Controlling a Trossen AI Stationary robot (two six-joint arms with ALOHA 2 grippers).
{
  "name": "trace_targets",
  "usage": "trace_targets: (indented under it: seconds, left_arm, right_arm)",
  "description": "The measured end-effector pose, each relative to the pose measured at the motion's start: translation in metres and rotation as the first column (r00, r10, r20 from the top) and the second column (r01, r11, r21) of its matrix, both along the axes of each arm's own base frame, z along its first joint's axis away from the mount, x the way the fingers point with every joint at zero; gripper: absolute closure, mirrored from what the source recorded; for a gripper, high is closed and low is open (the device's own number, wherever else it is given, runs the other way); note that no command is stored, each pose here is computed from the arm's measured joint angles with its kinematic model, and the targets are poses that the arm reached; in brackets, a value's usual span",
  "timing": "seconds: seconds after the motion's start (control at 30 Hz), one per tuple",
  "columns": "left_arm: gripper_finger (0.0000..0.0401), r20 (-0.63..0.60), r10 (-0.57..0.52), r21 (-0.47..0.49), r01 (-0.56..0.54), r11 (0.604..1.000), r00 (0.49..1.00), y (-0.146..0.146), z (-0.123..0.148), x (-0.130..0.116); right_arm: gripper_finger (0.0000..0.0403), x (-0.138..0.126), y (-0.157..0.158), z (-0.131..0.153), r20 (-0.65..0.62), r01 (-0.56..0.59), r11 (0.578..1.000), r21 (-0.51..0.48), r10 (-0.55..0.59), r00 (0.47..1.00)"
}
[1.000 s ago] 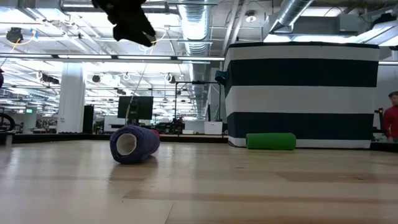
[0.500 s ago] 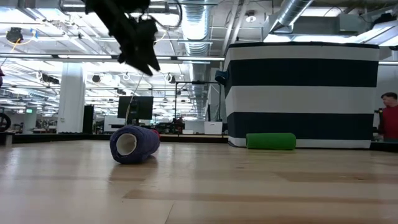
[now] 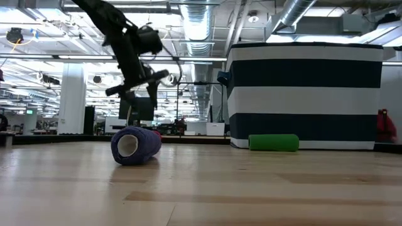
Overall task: Pick & place medical supplies in basket/bin
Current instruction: Put the red bandage into the transparent bin
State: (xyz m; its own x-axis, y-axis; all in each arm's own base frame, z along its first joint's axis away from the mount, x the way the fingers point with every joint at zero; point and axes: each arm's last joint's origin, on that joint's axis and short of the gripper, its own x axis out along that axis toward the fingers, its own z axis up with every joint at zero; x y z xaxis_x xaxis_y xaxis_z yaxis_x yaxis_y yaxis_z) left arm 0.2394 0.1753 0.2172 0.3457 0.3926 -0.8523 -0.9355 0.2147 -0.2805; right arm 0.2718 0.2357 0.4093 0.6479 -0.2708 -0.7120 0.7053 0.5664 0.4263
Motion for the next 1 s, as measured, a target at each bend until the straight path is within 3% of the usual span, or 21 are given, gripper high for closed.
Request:
trace_targets:
  seconds: [0.23, 0.5, 1.0]
  left_arm:
    - [0.0169, 0.033, 0.147, -0.118, -0.142, 0.983, 0.989, 0.001, -0.019, 0.01]
    - [0.0169, 0.038, 0.269, -0.182, -0.258, 0.949, 0.962, 0.002, -0.037, 0.02]
    - [0.0169, -0.015, 0.335, -0.226, -0.329, 0.917, 0.942, 0.005, -0.061, 0.025]
  right_arm:
    - [0.0152, -0.006, 0.006, -0.006, -0.006, 0.012, 1.0, 0.013, -0.012, 1.0]
    - [0.0152, -0.034, 0.009, -0.017, 0.015, 0.089, 0.995, 0.047, -0.09, 0.996]
    - [0.0152, -0.039, 0.011, -0.02, 0.021, 0.089, 0.995, 0.042, -0.09, 0.996]
